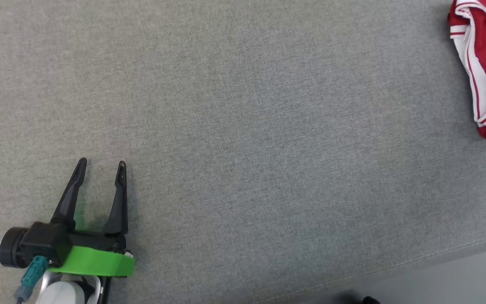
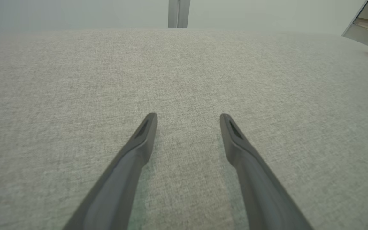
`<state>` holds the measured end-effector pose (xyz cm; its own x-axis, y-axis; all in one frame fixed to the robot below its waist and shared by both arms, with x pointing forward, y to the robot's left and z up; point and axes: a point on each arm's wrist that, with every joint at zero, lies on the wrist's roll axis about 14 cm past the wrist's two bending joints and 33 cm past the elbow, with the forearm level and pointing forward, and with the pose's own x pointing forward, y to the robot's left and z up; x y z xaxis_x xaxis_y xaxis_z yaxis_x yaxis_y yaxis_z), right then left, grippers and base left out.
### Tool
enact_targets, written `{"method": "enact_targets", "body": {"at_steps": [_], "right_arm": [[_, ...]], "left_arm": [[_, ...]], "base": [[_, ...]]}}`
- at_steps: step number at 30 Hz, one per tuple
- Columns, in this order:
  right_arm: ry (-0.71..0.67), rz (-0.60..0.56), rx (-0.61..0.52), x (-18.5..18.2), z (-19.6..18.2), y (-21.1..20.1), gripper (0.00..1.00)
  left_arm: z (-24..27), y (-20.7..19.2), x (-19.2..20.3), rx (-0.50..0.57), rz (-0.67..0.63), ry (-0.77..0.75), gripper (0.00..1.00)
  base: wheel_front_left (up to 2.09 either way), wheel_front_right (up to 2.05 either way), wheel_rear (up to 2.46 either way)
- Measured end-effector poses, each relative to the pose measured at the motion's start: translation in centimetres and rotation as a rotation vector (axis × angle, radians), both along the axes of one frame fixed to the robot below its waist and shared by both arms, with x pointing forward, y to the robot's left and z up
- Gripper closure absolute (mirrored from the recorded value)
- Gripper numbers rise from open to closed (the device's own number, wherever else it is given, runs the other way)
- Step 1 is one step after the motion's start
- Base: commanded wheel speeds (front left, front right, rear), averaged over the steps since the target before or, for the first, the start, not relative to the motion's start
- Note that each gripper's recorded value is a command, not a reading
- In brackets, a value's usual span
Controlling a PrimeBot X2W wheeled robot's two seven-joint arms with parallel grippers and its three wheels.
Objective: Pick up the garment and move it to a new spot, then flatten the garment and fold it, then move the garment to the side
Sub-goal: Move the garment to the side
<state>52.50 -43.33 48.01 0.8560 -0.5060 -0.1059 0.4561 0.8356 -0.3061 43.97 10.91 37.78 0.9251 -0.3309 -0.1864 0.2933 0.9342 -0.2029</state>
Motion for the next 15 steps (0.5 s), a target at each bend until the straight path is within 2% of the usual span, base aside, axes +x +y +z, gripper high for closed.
{"method": "enact_targets", "body": {"at_steps": [8, 10, 15], "right_arm": [[-0.137, 0.189, -0.006, -1.9, 3.5, 7.0, 0.00], [-0.174, 0.239, 0.013, -3.6, 3.9, 9.3, 0.00], [-0.175, 0.351, 0.092, -8.9, 2.0, 14.6, 0.00]], "left_arm": [[3.0, 1.1, -2.5, -0.031, 0.091, -0.026, 0.00], [3.8, 1.7, -3.5, -0.031, 0.119, -0.036, 0.00], [5.4, 3.4, -6.3, -0.021, 0.175, -0.056, 0.00]], "base": [[0.00, 0.00, 0.00], [0.00, 0.00, 0.00], [0.00, 0.00, 0.00]]}}
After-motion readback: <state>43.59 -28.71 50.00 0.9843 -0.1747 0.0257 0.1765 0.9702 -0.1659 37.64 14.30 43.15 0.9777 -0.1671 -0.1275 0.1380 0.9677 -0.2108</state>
